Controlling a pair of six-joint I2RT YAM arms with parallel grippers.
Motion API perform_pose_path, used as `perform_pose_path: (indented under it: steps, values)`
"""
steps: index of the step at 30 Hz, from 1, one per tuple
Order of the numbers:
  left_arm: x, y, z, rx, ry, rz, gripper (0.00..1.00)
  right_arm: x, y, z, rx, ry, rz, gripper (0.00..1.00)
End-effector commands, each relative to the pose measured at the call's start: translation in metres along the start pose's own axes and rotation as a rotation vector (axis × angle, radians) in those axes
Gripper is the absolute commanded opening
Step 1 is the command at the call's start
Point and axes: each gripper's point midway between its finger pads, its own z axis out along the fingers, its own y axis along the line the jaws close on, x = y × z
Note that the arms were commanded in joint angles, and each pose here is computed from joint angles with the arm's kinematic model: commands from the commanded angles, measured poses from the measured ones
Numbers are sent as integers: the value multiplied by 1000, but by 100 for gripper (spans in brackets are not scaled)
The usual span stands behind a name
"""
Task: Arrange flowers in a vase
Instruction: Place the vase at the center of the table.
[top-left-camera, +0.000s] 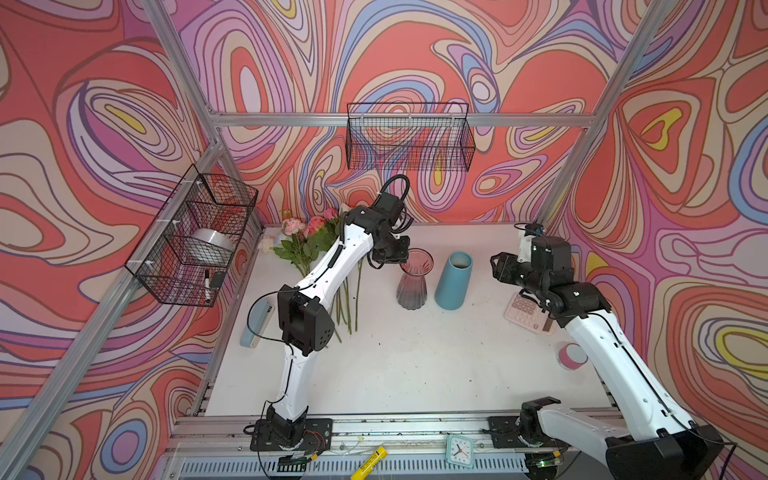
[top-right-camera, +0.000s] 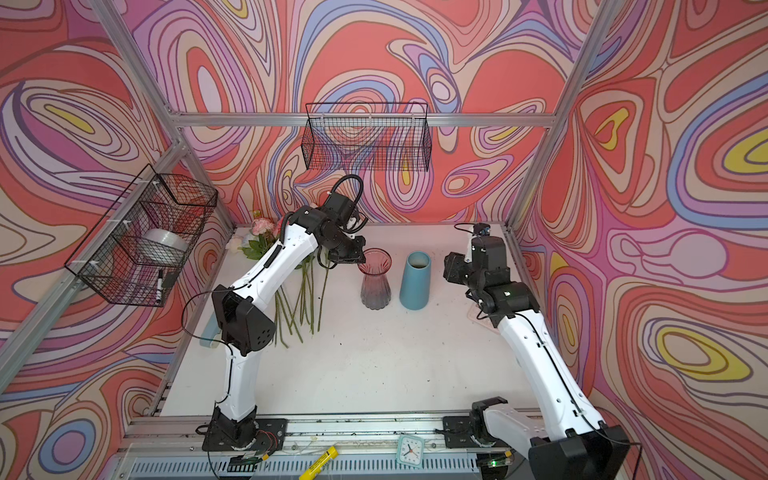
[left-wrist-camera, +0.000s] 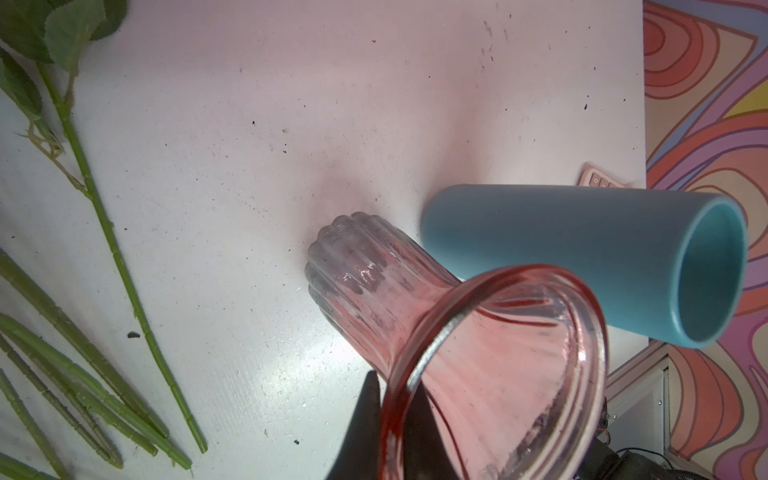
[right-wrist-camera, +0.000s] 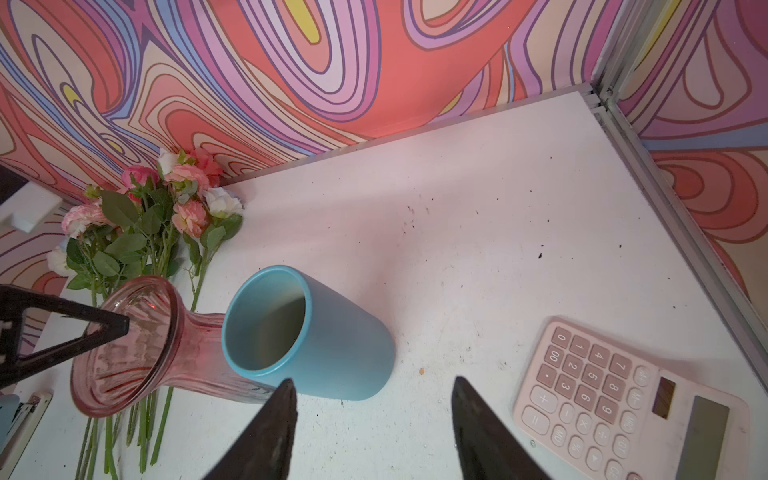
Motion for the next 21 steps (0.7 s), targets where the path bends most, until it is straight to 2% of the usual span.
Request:
perform_pose_path:
  steps: [1,13,18,21]
  values:
    - [27,7,-24,-13,68,16,0,0,0,-4,-4,-20,-5,61]
    - [96,35,-41,-54,136,20,0,-2,8,-9,-46,-20,4,61]
    - [102,38,-41,-53,134,24,0,0,8,-9,-49,-12,12,61]
    - [102,37,-40,-51,134,28,12,0,10,-10,-59,-7,16,61]
